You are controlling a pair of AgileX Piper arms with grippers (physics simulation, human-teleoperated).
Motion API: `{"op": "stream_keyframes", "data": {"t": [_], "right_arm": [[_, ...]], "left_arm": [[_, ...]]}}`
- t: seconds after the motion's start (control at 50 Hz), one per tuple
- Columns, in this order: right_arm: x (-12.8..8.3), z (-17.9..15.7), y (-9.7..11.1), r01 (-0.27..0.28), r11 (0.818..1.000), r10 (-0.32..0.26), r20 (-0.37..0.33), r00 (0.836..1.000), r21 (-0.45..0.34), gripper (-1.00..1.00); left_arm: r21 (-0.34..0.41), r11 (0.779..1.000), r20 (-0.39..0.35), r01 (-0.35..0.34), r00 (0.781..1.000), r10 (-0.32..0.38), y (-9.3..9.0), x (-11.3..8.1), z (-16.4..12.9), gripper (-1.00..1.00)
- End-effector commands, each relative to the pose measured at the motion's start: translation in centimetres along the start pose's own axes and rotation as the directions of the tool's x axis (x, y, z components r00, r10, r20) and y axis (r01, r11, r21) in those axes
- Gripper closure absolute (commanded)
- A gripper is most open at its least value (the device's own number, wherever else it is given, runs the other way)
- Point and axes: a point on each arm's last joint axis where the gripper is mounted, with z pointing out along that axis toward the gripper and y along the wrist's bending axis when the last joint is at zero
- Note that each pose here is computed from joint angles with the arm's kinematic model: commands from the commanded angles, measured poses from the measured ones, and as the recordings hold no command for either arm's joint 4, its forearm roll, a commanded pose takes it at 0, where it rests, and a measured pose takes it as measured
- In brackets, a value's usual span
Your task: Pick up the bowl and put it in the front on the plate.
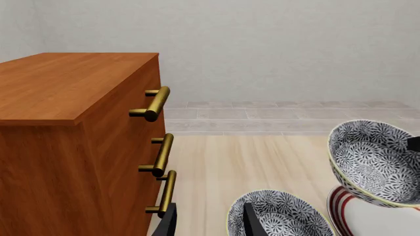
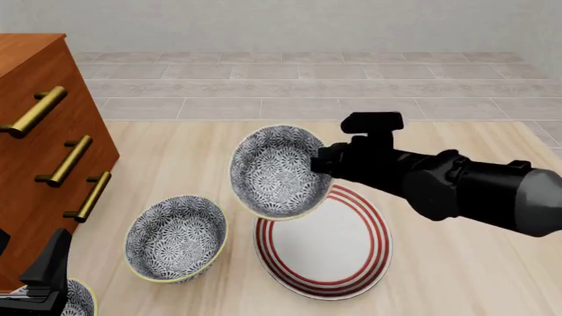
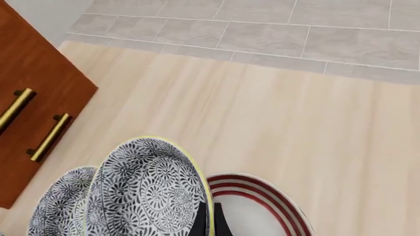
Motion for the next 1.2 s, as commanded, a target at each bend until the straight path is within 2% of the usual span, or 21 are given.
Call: {"op": "stream_keyframes", "data": {"t": [0.02,0.46,0.96,1.2], "right_arm": [[0.7,-0.4,-1.0,-0.064,0.998,0.064,0.017,0.998,0.018,1.00],[2.9,-1.1,-2.9,-0.118,0.992,0.117,0.032,0.993,0.054,1.00],[4.8,-2.2,-3.2,-0.141,0.989,0.140,0.016,0.990,0.055,1.00],[6.6,-2.4,-3.5,-0.165,0.985,0.165,-0.003,0.986,0.057,1.00]], "left_arm": [[0.000,1.000,0.000,0.000,1.000,0.000,0.0,0.0,0.0,-1.00],[0.000,1.000,0.000,0.000,1.000,0.000,0.0,0.0,0.0,-1.00],[0.000,1.000,0.000,0.000,1.000,0.000,0.0,0.0,0.0,-1.00],[0.000,1.000,0.000,0.000,1.000,0.000,0.0,0.0,0.0,-1.00]]}}
